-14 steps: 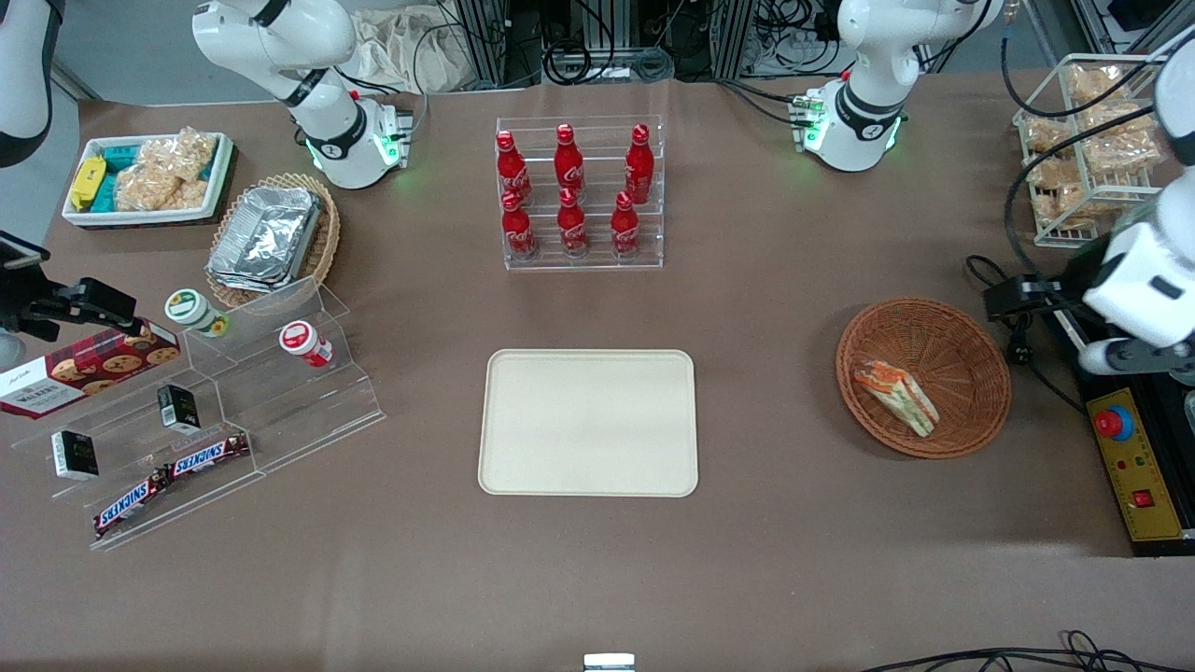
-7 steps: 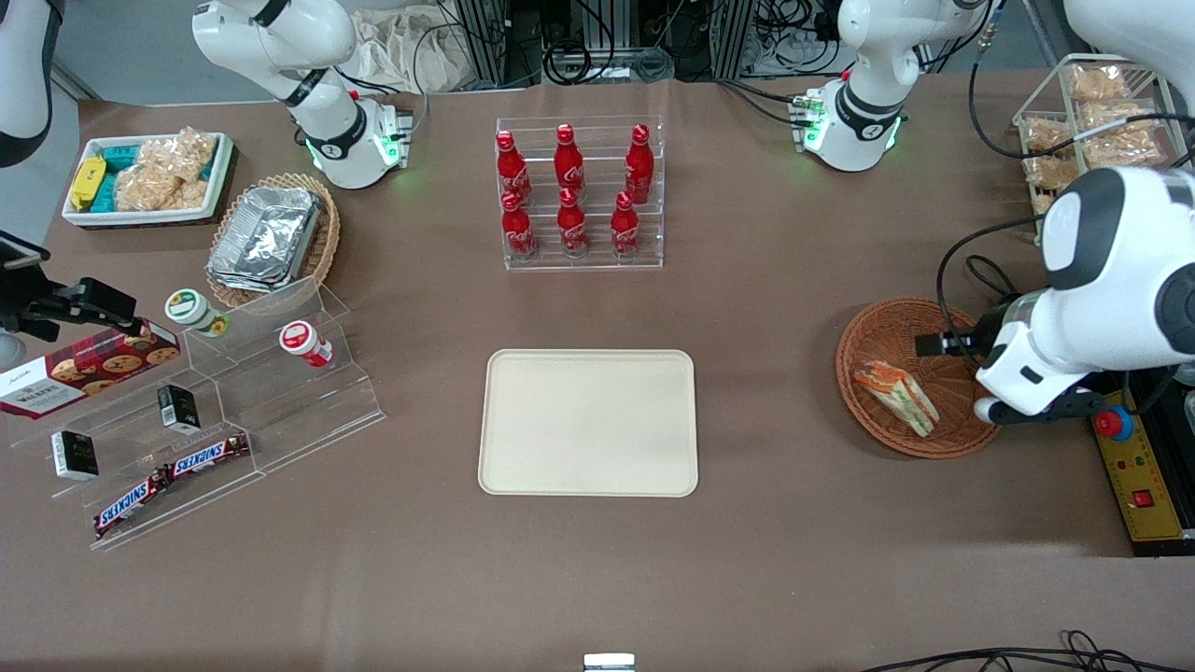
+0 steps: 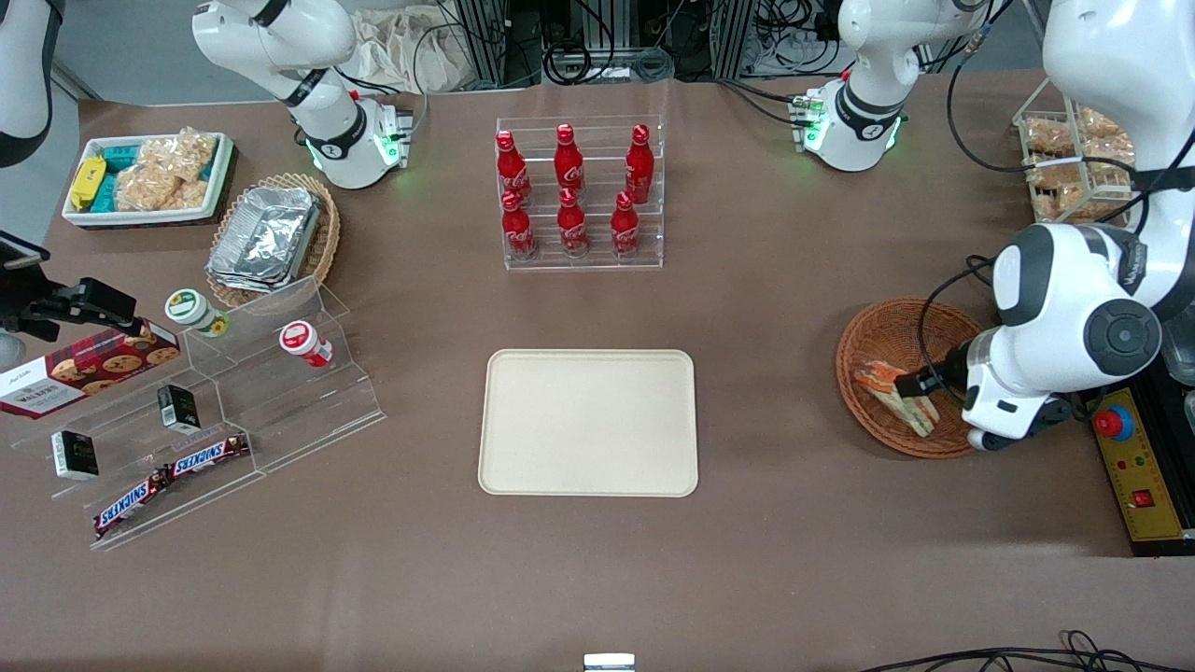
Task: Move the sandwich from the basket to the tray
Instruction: 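Lower the left gripper onto the wrapped sandwich in the wicker basket and grasp it, then lift the sandwich up out of the basket with the left gripper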
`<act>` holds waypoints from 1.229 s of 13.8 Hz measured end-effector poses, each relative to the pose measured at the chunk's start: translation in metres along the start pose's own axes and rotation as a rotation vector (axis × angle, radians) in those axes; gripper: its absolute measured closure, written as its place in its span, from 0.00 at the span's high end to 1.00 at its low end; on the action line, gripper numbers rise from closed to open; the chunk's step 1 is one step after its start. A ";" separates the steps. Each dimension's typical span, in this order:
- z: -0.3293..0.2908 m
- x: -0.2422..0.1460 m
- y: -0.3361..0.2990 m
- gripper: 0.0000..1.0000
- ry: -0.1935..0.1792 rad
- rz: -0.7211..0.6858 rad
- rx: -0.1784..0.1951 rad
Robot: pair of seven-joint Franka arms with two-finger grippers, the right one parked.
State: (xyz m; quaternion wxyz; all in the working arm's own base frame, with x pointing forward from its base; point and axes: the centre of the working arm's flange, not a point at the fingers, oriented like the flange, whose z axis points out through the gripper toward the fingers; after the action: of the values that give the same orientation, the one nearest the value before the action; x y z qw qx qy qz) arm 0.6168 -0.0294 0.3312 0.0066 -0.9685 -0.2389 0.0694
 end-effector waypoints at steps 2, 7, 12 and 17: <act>0.019 0.005 -0.002 0.99 0.034 -0.087 0.004; 0.072 0.000 -0.002 0.98 0.085 -0.192 -0.007; 0.094 -0.003 -0.004 0.77 0.057 -0.195 0.014; 0.028 -0.001 -0.006 0.33 0.033 -0.200 0.087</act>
State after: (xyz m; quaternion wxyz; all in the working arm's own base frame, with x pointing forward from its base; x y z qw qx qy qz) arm 0.6092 -0.0250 0.3041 0.0594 -0.9396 -0.3312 0.0629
